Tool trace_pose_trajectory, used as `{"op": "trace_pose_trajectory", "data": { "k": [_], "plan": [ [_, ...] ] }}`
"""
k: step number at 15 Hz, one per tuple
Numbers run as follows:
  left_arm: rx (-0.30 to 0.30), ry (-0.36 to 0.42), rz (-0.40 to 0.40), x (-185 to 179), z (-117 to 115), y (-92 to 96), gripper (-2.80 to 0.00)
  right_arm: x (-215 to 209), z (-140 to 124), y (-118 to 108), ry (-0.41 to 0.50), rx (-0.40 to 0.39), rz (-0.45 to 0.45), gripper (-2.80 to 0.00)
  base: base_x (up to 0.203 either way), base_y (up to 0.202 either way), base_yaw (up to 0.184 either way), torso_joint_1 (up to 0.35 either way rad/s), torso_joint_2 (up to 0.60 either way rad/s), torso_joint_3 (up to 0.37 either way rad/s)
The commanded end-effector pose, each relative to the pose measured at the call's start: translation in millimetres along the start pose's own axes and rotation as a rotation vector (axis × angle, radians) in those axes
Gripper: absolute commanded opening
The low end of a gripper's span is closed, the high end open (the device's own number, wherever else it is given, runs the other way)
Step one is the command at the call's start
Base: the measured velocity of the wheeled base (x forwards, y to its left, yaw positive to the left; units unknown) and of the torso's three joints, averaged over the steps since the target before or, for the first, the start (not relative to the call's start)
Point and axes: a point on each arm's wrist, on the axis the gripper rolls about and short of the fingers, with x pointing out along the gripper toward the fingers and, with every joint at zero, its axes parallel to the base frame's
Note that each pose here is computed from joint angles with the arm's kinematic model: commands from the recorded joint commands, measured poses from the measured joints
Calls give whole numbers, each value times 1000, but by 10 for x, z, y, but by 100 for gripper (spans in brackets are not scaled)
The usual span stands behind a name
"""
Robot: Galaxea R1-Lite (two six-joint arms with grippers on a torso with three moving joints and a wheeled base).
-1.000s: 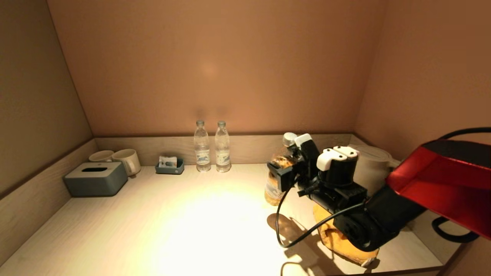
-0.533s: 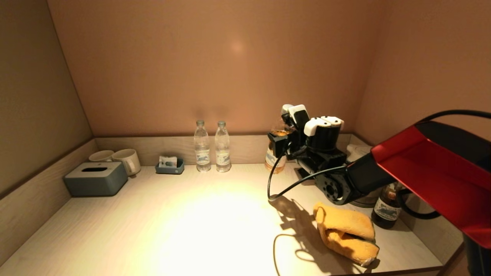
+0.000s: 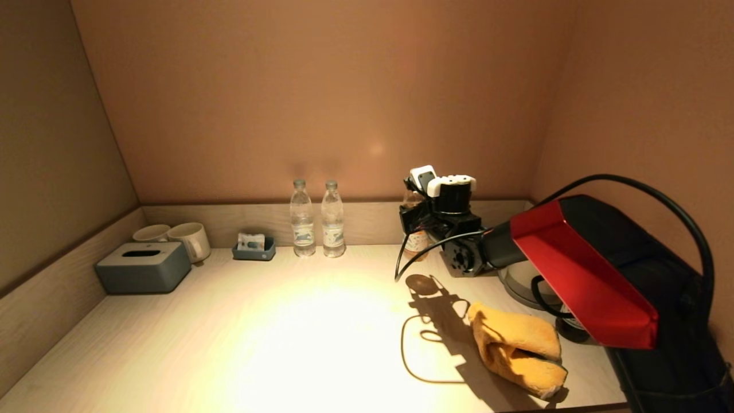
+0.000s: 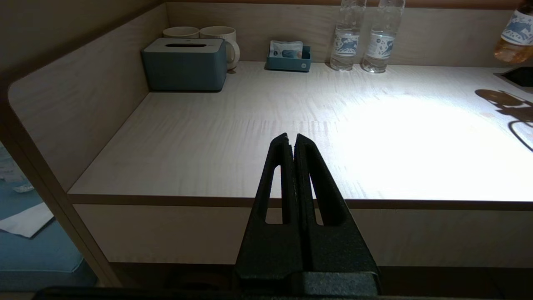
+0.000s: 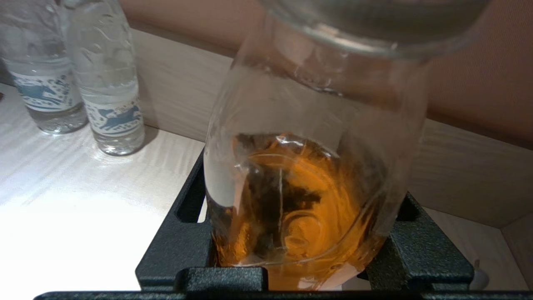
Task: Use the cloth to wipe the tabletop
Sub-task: Place the bottle at the back of the table
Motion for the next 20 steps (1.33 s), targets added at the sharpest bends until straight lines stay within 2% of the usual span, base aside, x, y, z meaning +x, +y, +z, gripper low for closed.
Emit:
{"op": "trace_pose_trajectory", "data": {
  "k": [1,7,17,20],
  "plan": [
    [0,-1,0,0,0,0,-280,179,-407,53,214,-32,20,-280,0,0,0,0,0,0],
    [0,-1,0,0,0,0,-280,323,-492,79,200,-30,15,-280,0,0,0,0,0,0],
    [0,-1,0,0,0,0,-280,408,-477,-30,191,-17,-5,-280,0,0,0,0,0,0],
    [0,-1,0,0,0,0,-280,427,-468,-80,155,-8,-19,-280,0,0,0,0,0,0]
  ]
}}
